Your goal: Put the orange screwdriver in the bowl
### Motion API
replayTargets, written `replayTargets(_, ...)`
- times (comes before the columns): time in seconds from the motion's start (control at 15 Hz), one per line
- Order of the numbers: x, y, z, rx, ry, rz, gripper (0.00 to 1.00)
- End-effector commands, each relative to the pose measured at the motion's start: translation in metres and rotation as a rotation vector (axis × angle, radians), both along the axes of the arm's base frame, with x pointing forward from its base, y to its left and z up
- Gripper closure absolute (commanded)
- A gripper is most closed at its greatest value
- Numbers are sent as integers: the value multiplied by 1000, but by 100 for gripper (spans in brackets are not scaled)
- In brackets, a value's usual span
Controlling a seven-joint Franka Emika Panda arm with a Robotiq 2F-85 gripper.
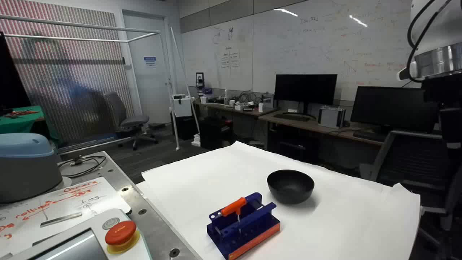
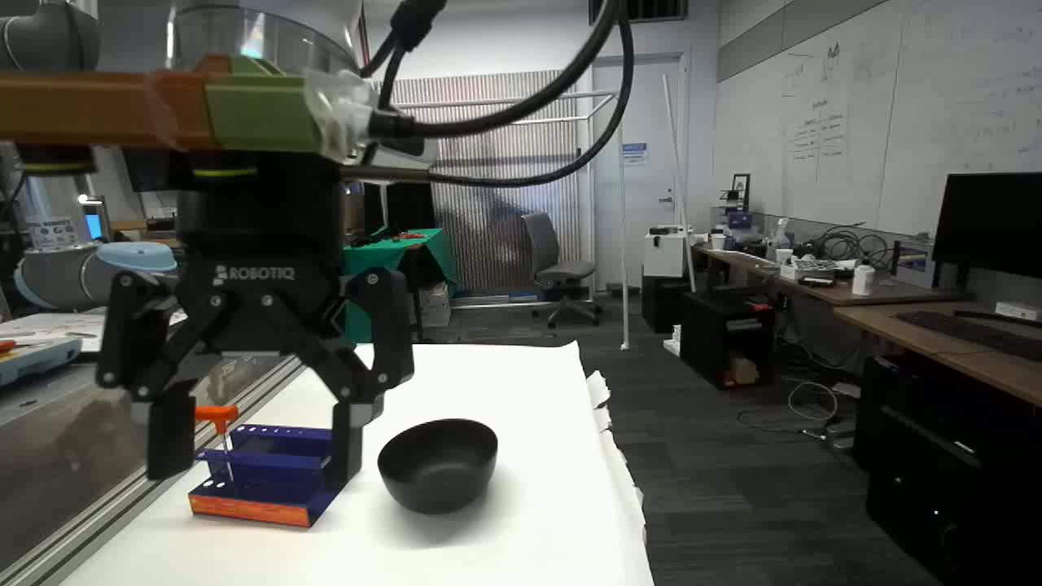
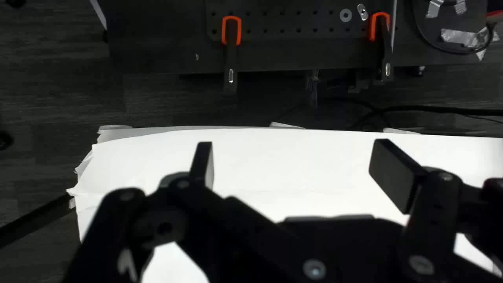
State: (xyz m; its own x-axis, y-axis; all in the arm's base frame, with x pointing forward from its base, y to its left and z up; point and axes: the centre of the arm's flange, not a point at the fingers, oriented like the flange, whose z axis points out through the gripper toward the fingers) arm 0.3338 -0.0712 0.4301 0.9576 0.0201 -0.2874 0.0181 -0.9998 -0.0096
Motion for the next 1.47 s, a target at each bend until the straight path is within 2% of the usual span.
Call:
replayTargets(0.0, 0, 0, 0, 0, 0, 0, 0)
replayTargets(0.33, 0, 0, 0, 0, -1, 0, 0)
replayTargets(0.4, 14, 11, 1, 9, -27, 44, 0)
replayTargets(0.67, 74, 85, -5, 22, -91, 257, 0)
replayTargets(1.0, 140, 183, -38, 17, -126, 473, 0)
replayTargets(1.13, 163, 212, -56, -12, -179, 474, 0)
replayTargets(1.4, 207, 250, -83, -9, -253, 496, 0)
